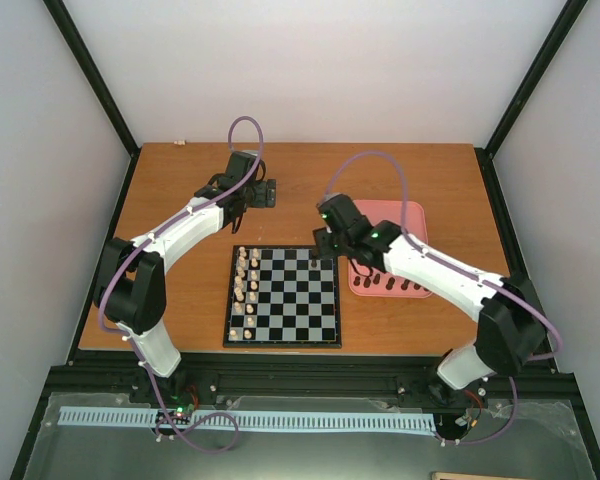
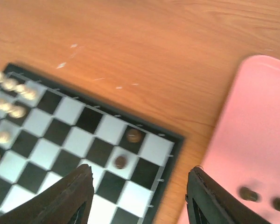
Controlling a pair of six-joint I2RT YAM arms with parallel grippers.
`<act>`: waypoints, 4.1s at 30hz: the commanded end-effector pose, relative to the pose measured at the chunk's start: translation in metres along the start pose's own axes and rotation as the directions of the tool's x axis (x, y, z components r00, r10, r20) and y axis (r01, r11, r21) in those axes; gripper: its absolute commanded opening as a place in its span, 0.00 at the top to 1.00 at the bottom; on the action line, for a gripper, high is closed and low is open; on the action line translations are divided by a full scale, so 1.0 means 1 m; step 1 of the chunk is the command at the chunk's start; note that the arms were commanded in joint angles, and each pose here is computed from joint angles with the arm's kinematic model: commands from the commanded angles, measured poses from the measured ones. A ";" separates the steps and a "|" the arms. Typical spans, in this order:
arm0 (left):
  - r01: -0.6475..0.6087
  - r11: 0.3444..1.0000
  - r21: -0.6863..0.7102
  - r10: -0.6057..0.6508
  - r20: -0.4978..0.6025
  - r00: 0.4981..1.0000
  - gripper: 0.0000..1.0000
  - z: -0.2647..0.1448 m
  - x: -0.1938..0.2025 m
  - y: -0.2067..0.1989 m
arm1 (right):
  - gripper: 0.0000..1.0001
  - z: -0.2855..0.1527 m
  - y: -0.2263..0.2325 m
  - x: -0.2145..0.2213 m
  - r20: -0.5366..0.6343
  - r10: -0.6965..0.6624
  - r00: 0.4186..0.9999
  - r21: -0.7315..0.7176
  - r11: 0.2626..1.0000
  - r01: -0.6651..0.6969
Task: Set up the chess pieces on the board
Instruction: Place the chess piece on the chessboard, then pick up the chess piece from the storage box, then place the chess piece on the chessboard.
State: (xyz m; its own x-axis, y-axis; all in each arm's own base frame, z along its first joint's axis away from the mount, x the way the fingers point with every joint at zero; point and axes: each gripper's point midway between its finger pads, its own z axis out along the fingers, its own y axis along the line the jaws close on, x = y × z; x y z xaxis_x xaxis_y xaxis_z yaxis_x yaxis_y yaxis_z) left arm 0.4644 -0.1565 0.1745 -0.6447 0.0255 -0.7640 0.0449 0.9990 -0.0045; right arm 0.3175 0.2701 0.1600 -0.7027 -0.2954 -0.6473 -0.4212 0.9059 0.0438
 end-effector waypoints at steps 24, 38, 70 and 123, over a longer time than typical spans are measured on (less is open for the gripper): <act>0.019 1.000 0.010 -0.019 0.004 1.000 0.00 0.003 -0.006 -0.002 | 0.59 0.069 -0.141 0.095 -0.218 0.247 0.944 0.272 0.945 -0.184; 0.019 1.000 0.010 -0.019 0.005 1.000 0.00 0.003 -0.007 -0.002 | 0.75 0.082 -0.144 0.099 -0.242 0.252 0.937 0.291 0.940 -0.177; 0.020 1.000 0.011 -0.020 0.004 1.000 0.00 0.003 -0.007 -0.002 | 0.91 -0.001 -0.014 0.040 -0.110 0.015 0.994 0.058 0.998 -0.009; 0.012 1.000 -0.002 -0.012 -0.001 1.000 0.00 0.007 -0.005 -0.001 | 0.89 0.077 0.032 0.085 -0.276 -0.064 0.959 -0.043 0.998 0.054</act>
State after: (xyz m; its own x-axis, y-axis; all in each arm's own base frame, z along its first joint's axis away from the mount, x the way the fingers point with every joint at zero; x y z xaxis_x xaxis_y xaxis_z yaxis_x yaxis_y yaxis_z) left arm 0.4649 -0.1583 0.1660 -0.6588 0.0278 -0.7518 0.0488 0.9988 -0.0058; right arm 0.2819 0.2949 0.0485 -0.8077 -0.4270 -0.4065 -0.4812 0.8759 0.0361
